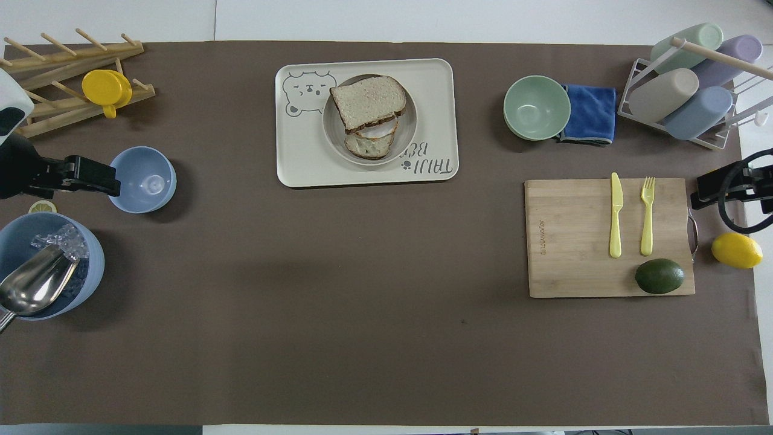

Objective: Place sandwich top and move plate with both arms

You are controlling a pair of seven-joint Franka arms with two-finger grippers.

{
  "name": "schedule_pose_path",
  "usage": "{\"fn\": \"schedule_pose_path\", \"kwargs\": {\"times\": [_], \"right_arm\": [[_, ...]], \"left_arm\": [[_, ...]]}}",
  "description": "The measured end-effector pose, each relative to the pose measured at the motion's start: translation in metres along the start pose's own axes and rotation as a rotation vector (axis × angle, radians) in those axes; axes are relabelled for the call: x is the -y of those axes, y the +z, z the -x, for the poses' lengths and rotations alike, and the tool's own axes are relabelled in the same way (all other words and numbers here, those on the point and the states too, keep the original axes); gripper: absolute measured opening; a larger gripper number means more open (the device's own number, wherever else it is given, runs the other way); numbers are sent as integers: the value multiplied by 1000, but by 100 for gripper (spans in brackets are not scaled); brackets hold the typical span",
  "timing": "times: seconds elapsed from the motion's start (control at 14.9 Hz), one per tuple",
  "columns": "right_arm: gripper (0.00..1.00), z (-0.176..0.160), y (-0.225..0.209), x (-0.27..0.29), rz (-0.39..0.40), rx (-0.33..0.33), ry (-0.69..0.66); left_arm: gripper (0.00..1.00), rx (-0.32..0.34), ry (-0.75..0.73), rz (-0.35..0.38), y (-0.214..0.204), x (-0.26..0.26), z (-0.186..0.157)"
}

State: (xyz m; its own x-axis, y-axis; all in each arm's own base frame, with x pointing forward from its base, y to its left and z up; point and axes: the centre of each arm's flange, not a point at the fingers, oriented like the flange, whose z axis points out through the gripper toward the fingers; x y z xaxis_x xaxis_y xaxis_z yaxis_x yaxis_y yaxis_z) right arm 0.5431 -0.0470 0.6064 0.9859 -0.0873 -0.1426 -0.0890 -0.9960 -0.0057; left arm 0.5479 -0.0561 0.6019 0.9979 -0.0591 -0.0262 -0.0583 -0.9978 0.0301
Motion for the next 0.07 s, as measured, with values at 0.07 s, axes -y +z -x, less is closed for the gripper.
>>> {"fn": "schedule_pose_path", "kwargs": {"times": [0.07], "right_arm": [[100,0,0,0,0,0,0]], "left_arm": [[100,0,0,0,0,0,0]]}}
